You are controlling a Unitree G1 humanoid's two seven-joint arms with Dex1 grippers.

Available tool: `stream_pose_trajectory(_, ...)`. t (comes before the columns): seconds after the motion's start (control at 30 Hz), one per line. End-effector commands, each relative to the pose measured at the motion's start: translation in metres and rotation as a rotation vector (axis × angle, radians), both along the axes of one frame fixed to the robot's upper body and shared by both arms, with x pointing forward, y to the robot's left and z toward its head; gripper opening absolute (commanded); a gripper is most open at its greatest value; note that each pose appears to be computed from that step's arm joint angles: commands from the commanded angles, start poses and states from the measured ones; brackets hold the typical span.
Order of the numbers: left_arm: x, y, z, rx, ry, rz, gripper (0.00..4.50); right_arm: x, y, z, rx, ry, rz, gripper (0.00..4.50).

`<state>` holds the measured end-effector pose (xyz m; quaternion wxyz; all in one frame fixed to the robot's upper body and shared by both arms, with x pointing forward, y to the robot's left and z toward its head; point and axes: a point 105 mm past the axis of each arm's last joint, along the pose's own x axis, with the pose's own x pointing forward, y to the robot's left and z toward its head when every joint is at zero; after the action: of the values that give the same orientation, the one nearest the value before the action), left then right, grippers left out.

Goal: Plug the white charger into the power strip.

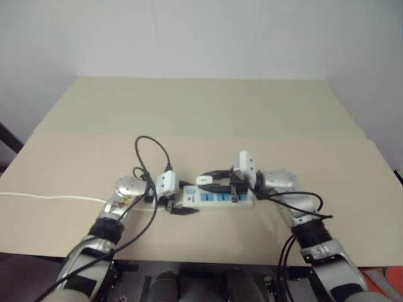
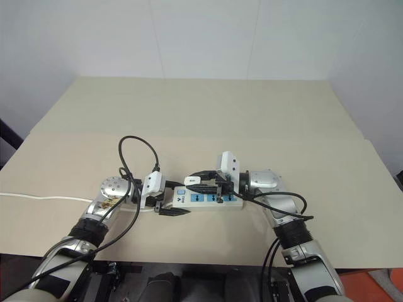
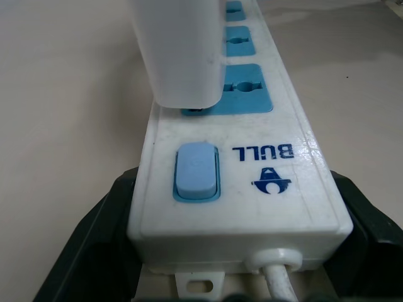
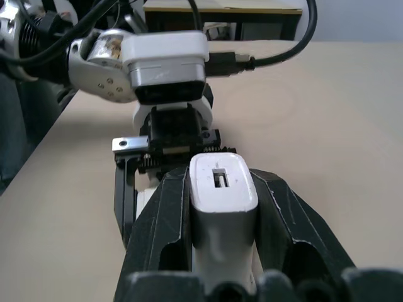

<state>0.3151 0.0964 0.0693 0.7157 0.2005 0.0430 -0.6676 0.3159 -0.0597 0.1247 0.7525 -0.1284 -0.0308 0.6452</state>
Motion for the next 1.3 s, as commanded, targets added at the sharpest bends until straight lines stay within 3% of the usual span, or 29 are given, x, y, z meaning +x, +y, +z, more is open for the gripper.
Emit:
stream_pose_trajectory(0.03,-0.002,0.014,0.002,0.036,-0.019,0.006,3.33,0.015,-0.046,-0.023,-0.114,0.057,-0.148,1.11)
stream_pose_trajectory(0.57,-0.002,0.009,0.002,0.036,-0.027,-0.003,3.33,0.002,0.016,-0.021,-0.092,0.038,0.023,1.11)
stream_pose_trajectory(1.0,-0.005,0.006,0.001,0.026,-0.039,-0.016,3.33,-0.004,0.027,-0.043,-0.172,0.112,0.099,1.11)
stream_pose_trajectory(1.3,-0.010,0.008,-0.001,0.030,-0.039,-0.032,3.33,-0.005,0.009,-0.055,-0.201,0.151,0.079,1.11)
